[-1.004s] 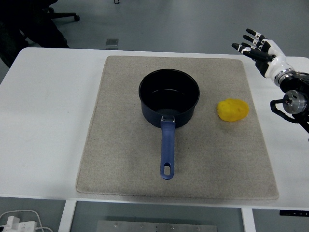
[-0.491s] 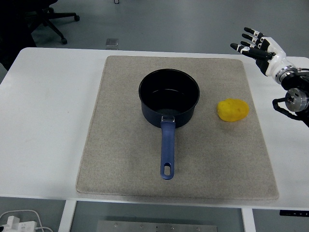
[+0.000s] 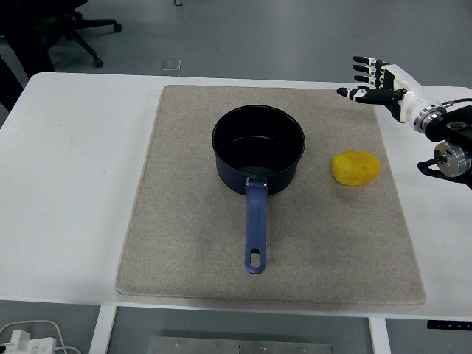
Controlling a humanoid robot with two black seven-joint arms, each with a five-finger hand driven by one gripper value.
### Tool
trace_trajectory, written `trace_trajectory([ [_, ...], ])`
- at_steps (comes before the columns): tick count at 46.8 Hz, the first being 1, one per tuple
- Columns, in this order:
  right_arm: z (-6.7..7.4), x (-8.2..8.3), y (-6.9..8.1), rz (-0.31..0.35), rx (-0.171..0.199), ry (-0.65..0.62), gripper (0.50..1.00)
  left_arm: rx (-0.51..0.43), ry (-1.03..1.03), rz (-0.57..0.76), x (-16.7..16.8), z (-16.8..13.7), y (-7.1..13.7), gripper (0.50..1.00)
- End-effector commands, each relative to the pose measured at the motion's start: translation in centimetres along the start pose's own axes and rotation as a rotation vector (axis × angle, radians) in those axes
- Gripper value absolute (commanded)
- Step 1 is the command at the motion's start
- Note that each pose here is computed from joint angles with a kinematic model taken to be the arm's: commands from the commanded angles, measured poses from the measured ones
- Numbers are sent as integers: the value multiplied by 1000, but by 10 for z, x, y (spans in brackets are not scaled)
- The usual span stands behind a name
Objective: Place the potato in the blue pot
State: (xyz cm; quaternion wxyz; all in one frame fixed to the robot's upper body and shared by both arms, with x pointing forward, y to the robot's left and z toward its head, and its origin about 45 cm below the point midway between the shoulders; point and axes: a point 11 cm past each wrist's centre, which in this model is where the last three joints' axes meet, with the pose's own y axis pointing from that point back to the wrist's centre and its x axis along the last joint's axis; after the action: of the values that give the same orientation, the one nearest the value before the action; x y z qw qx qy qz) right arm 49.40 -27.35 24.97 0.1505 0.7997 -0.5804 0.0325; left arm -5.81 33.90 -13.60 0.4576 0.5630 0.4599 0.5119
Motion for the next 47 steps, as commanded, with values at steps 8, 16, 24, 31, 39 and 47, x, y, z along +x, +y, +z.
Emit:
trace_trajectory([
  [8,-15,3,4,-92,-21,242,921,0,-1,0,0,0,0,996],
  [16,-20,10,13,-166,-18,346,921,-1,1,0,0,1,0,996],
  [24,-16,11,27,-252,-26,441,921,-1,1,2,1,1,0,996],
  [31,-9,9,41,-331,-30,511,921,-1,-1,0,0,1,0,996],
  [39,1,10,58,-383,-53,549,921,-3,-1,0,0,2,0,996],
  [47,6,8,69,-415,-58,559,921,-3,1,0,0,2,0,996],
])
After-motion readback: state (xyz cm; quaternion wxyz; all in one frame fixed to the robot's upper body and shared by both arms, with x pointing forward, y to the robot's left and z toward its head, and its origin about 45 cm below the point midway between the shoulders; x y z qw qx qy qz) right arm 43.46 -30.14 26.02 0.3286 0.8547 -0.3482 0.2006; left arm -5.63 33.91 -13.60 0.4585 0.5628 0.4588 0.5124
